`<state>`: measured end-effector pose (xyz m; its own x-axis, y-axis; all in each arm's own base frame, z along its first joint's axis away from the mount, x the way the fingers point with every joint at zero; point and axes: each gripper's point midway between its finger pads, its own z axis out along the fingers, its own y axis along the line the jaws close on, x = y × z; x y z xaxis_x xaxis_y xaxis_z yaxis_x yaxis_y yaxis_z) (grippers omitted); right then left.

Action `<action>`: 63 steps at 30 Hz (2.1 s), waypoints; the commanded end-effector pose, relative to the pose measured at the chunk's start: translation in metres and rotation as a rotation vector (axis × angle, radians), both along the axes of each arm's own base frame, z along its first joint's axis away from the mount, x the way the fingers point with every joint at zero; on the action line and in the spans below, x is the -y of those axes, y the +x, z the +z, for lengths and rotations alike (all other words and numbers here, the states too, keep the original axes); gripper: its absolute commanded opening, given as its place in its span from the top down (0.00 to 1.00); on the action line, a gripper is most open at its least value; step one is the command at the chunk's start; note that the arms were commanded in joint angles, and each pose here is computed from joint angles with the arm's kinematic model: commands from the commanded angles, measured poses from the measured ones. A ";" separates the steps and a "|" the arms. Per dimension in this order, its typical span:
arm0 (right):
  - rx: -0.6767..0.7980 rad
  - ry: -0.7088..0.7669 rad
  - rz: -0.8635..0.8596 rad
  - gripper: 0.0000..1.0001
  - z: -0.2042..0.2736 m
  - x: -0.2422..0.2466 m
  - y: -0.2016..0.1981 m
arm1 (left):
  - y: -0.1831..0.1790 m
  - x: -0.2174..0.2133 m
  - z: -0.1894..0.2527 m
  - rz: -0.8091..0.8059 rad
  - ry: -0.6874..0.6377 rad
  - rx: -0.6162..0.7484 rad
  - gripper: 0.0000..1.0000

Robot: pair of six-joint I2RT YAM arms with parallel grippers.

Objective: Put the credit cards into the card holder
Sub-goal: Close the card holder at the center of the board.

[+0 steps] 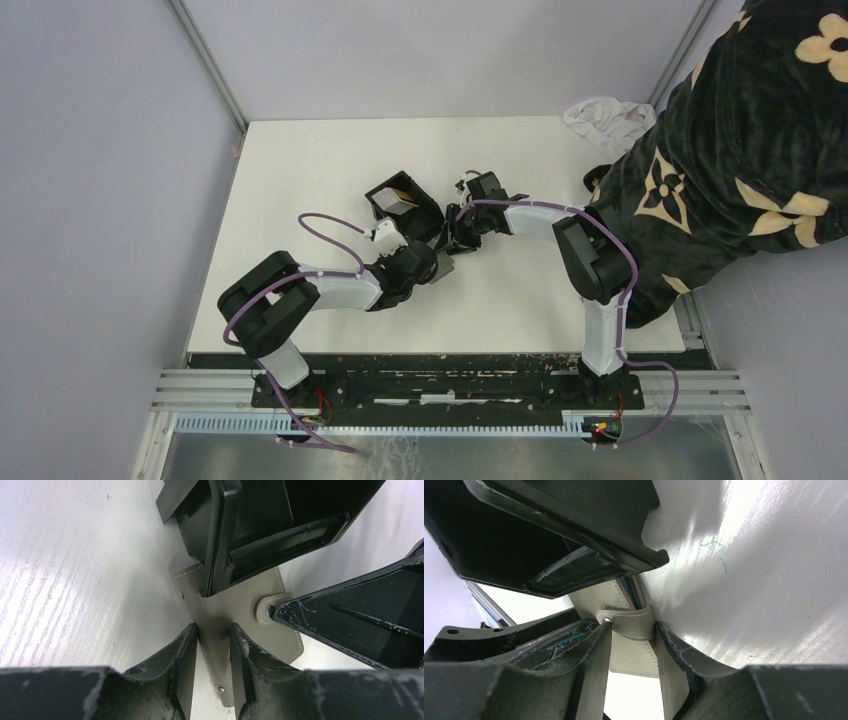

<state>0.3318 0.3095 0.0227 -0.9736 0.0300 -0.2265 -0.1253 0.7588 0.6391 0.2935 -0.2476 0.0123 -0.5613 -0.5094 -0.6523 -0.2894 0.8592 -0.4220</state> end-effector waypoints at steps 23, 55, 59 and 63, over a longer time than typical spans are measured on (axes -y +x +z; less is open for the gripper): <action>-0.035 -0.166 0.096 0.57 -0.035 -0.004 -0.023 | -0.067 -0.049 -0.081 -0.108 0.242 -0.322 0.64; -0.023 -0.299 0.190 0.60 -0.037 -0.026 -0.029 | -0.076 -0.049 -0.095 -0.121 0.219 -0.348 0.66; -0.026 -0.320 0.201 0.60 -0.038 -0.030 -0.031 | -0.078 -0.050 -0.098 -0.121 0.214 -0.352 0.66; -0.036 -0.338 0.206 0.60 -0.042 -0.029 -0.035 | -0.079 -0.051 -0.100 -0.121 0.212 -0.353 0.66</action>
<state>0.3377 0.3190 0.0230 -0.9578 -0.1430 -0.2494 -0.2350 0.8891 0.3928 0.2980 -0.2462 0.0097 -0.5268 -0.5326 -0.6624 -0.2837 0.8448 -0.4537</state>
